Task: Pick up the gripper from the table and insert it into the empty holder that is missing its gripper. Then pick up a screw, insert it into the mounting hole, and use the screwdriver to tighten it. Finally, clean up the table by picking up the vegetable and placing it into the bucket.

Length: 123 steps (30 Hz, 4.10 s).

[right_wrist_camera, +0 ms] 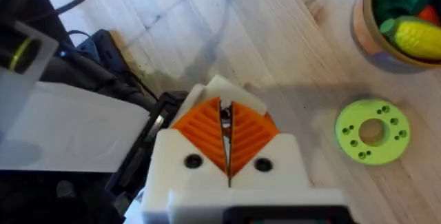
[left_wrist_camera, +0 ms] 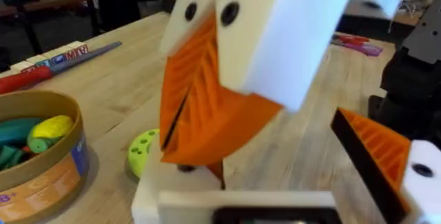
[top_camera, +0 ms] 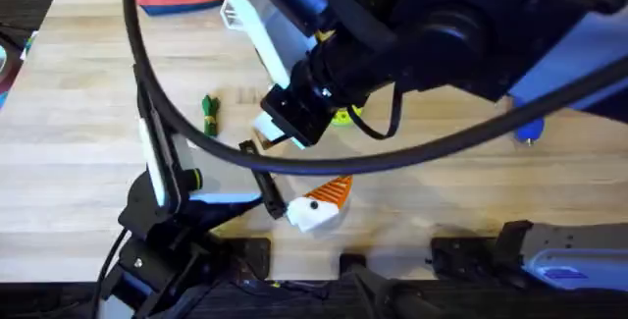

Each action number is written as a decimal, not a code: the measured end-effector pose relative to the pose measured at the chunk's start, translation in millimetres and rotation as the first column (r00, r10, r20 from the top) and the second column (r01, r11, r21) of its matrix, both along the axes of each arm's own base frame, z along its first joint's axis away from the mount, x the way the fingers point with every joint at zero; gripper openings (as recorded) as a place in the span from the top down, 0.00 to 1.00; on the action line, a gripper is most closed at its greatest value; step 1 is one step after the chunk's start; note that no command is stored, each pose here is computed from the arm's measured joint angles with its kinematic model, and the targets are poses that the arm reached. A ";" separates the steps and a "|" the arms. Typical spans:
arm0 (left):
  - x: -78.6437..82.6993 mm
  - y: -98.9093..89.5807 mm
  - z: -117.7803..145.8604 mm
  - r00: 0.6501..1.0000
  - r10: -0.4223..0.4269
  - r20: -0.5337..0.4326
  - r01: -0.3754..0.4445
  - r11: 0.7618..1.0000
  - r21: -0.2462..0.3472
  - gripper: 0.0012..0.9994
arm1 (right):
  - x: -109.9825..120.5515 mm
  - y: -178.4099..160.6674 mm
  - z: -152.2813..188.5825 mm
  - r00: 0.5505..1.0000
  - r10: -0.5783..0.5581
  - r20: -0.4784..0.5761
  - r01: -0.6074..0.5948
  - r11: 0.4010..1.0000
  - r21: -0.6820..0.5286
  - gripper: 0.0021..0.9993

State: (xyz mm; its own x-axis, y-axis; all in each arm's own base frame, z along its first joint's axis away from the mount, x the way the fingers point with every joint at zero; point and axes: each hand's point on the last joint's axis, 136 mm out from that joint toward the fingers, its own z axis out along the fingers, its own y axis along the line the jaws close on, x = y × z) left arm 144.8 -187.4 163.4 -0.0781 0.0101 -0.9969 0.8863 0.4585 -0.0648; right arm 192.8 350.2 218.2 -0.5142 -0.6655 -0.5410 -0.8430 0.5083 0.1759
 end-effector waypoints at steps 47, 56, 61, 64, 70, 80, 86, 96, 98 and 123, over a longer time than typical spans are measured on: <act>0.0 0.0 0.1 1.000 0.000 0.007 0.000 1.000 0.003 0.99 | -74.8 -188.6 83.1 0.991 -0.129 0.036 0.129 0.992 -0.008 0.01; 0.0 0.0 0.1 1.000 0.000 0.007 0.000 1.000 0.003 0.99 | -80.0 -214.7 90.7 0.971 -0.227 0.082 0.227 0.974 0.009 0.01; 0.0 0.0 0.1 1.000 0.000 0.007 0.000 1.000 0.003 0.99 | -52.1 -253.6 81.7 0.876 -0.458 0.148 0.472 0.879 -0.072 0.01; 0.0 0.0 0.1 1.000 0.000 0.007 0.000 1.000 0.003 0.99 | -31.0 -276.8 68.5 0.790 -0.585 0.181 0.608 0.787 -0.109 0.01; 0.0 0.0 0.1 1.000 0.000 0.007 0.000 1.000 0.003 0.99 | -2.0 -335.3 22.0 0.569 -0.803 0.179 0.818 0.531 -0.219 0.01; 0.0 0.0 0.1 1.000 0.000 0.007 0.000 1.000 0.003 0.99 | 50.0 -433.2 -18.4 0.225 -0.953 0.201 0.949 0.168 -0.268 0.01; 0.0 0.0 0.1 1.000 0.000 0.007 0.000 1.000 0.003 0.99 | 74.0 -456.0 -50.0 0.255 -0.950 0.182 0.919 0.179 -0.352 0.01; 0.0 0.0 0.1 1.000 -0.001 0.007 0.001 1.000 0.003 0.99 | 98.1 -471.8 -121.9 0.472 -0.881 0.036 0.778 0.397 -0.487 0.01; 0.0 0.0 0.1 1.000 0.000 0.007 0.000 1.000 0.003 0.99 | 103.2 -480.8 -129.4 0.479 -0.877 0.041 0.776 0.402 -0.486 0.01; 0.1 0.0 0.1 1.000 0.000 0.007 0.000 1.000 0.003 0.99 | 166.6 -516.3 -176.1 0.451 -0.887 0.094 0.853 0.399 -0.336 0.08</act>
